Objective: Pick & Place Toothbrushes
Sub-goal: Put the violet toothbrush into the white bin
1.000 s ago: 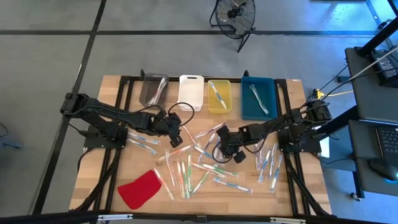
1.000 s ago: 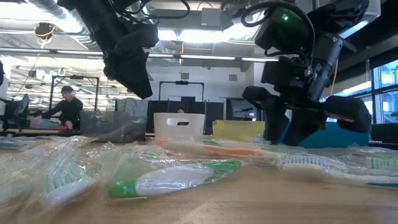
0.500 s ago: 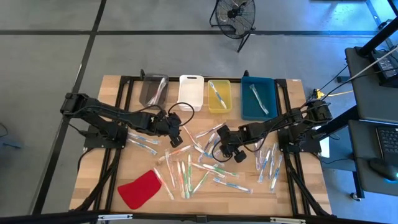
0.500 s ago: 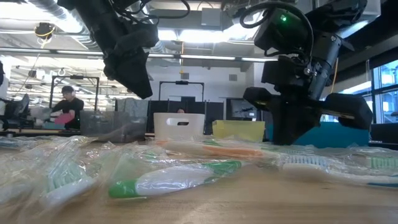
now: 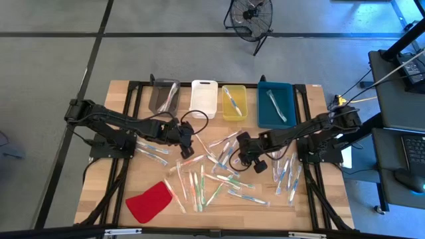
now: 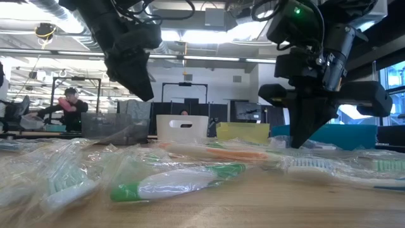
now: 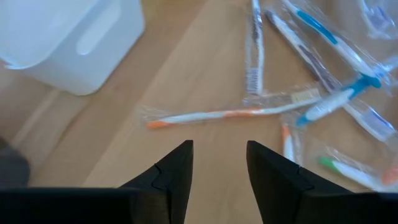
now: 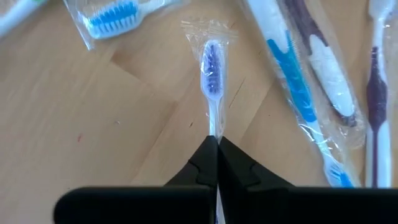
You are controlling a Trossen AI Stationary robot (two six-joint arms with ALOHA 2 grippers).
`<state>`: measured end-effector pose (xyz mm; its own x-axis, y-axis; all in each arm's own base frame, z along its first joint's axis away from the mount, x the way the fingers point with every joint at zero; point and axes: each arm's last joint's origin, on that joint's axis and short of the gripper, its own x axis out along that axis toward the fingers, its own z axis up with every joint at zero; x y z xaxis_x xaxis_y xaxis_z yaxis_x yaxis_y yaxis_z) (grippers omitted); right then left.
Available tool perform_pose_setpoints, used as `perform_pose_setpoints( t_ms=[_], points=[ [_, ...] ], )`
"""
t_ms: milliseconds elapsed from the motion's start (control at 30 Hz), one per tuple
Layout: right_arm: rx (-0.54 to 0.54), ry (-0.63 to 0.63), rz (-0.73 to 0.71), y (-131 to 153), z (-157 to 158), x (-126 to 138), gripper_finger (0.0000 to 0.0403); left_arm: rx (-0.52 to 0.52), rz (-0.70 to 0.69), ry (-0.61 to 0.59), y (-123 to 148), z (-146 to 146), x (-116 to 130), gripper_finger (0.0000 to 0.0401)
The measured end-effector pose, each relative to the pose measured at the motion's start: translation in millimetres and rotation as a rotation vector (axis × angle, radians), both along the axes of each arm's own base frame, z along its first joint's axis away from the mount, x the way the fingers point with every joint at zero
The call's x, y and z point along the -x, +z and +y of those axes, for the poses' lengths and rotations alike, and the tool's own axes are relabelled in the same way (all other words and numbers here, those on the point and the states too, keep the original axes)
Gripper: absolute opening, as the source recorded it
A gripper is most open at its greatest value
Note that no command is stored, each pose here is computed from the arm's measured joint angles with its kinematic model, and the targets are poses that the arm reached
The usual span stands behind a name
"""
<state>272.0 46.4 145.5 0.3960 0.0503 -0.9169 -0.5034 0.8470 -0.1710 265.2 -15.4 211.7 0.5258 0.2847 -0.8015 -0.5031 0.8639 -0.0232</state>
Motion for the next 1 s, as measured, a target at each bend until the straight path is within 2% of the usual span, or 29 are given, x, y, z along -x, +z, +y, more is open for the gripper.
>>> perform_pose_setpoints(
  t_ms=[267,567,633,1000],
  points=[
    [-0.028,-0.029,-0.026,9,0,2,0.0001,-0.002,0.027,-0.093,0,0,0,0.0185],
    [-0.029,-0.119,-0.117,36,-3,11,0.0,-0.058,0.029,-0.073,0,3,0,0.0246],
    [-0.029,-0.139,-0.155,45,-4,14,0.0,-0.076,0.026,-0.07,0,3,-1,0.0249],
    [-0.045,-0.205,-0.388,91,-9,30,0.0,-0.14,-0.194,-0.07,-16,4,-6,0.023]
  ],
)
